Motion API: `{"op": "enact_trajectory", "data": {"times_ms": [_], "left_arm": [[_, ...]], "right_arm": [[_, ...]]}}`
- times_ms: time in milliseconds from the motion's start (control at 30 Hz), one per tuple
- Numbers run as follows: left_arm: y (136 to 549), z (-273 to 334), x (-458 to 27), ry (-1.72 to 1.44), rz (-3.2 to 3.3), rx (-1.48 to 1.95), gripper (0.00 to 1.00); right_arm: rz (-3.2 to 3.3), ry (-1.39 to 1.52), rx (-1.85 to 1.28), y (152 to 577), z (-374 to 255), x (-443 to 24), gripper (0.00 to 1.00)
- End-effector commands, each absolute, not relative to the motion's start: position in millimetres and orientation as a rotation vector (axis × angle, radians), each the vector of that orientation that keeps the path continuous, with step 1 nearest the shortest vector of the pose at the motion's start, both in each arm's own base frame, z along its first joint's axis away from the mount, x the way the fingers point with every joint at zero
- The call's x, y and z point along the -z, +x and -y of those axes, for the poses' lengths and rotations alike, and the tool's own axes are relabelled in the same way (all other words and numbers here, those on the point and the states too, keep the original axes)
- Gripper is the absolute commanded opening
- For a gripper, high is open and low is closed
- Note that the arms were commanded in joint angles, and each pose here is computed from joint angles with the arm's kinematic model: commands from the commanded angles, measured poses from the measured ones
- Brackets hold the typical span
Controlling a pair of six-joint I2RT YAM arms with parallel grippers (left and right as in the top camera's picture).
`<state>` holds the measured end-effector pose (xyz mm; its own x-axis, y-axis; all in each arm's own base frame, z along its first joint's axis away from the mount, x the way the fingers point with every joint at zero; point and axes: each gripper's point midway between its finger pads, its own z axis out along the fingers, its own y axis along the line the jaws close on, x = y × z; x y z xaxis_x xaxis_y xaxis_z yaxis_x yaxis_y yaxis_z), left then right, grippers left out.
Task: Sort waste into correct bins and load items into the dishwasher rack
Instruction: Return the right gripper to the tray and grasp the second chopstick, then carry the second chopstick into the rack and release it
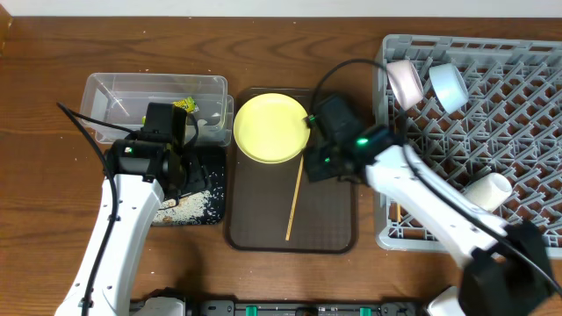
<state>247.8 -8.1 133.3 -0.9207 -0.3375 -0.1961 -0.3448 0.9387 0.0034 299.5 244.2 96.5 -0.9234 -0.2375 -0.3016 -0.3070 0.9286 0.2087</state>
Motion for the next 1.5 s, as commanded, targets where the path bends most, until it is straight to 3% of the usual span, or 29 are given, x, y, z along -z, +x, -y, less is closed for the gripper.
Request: {"op": "enact_trajectory", "data": {"times_ms": [0,267,467,833,933,1133,1467], "left_arm": [[249,7,-139,-0.537,-2.877,-0.048,0.76],[249,7,-139,-0.537,-2.877,-0.048,0.76],[249,7,-139,-0.537,-2.877,-0.048,0.76],[249,7,-139,-0.537,-2.881,-0.050,0.76],[249,7,-139,-0.537,-2.880,-0.050,0.76],[249,7,-139,-0.537,-2.881,-0.050,0.76],[249,7,-139,-0.537,-2.880,-0.050,0.76]], "right_arm": [[-2.875,-0.320,-0.323,292,-259,-73,0.49],[-2.948,-0.348,-0.255,278,-283,-21,0.49],[-3.005,-0.281,-0.081,271,-267,5,0.47],[-3.027,-0.181,0.150,270,-227,3,0.08],[-3.031,-0.136,0.167,274,-215,-3,0.01],[-2.970,-0.016,0.155,293,-189,-38,0.02],[-2.743,0.010,0.012,327,-129,-138,0.01]]}}
